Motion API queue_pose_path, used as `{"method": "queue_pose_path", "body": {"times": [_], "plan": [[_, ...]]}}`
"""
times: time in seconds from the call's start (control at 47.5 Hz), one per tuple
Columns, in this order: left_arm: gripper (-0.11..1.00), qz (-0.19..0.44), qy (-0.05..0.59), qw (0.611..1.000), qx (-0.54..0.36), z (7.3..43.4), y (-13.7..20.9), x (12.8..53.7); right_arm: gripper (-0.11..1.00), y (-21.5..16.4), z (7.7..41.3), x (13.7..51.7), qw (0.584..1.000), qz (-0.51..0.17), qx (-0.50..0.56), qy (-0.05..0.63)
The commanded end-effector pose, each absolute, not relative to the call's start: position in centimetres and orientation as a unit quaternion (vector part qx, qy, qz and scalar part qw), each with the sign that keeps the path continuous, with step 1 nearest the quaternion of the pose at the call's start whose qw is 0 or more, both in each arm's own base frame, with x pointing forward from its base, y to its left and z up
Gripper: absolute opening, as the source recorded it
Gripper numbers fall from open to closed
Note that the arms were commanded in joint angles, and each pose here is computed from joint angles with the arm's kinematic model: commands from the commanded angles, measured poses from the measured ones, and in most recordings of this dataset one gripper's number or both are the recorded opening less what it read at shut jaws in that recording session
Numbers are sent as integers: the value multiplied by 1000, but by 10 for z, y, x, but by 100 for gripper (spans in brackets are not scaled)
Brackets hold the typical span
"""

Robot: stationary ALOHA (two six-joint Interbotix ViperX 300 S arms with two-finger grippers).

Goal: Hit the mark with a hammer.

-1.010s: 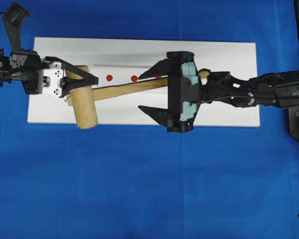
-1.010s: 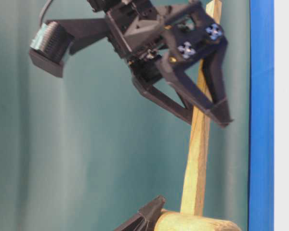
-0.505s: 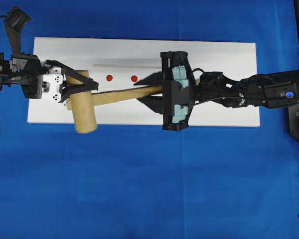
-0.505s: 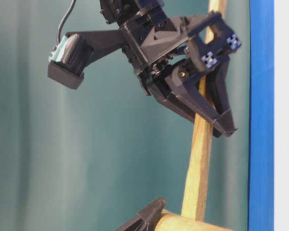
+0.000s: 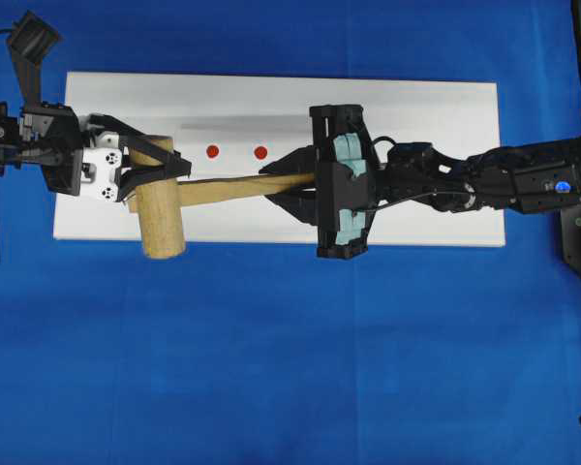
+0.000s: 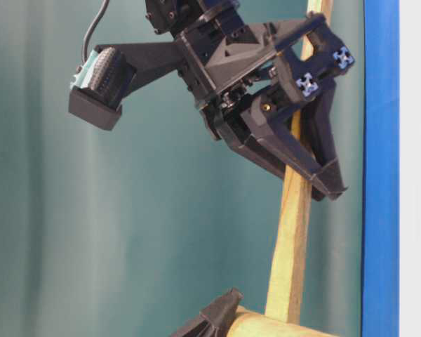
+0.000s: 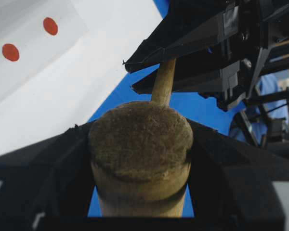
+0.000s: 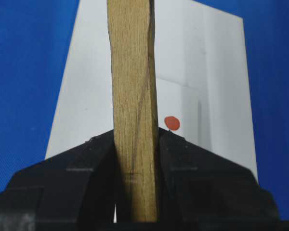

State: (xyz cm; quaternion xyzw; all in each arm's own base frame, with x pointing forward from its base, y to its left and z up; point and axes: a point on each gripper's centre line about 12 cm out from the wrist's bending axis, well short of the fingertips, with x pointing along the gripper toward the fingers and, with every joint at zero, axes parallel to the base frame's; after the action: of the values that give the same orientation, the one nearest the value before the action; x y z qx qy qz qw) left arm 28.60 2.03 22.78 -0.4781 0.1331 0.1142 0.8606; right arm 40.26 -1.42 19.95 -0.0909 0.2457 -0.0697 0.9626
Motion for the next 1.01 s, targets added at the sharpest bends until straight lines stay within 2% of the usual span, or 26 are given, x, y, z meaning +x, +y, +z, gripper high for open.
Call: {"method": "queue_pose_path", "body": {"times": [0.0, 0.21, 0.316, 0.4, 0.694, 0.989], "plan": [[45, 101, 114, 866, -476, 243, 19, 288, 9, -17, 212, 406, 967, -76, -85, 229], [49, 99, 115, 871, -466, 243, 19, 288, 9, -17, 212, 405, 967, -76, -83, 229], [78, 99, 116, 876, -458, 242, 19, 287, 9, -17, 213, 404, 967, -76, -80, 228], [92, 97, 115, 881, -449, 243, 19, 286, 9, -16, 215, 402, 968, -73, -78, 228], [89, 110, 124, 885, -434, 240, 24, 258, 9, -17, 218, 370, 968, -78, -59, 229], [88, 100, 122, 927, -341, 249, 24, 221, 9, -18, 219, 333, 969, -85, -36, 230]]}}
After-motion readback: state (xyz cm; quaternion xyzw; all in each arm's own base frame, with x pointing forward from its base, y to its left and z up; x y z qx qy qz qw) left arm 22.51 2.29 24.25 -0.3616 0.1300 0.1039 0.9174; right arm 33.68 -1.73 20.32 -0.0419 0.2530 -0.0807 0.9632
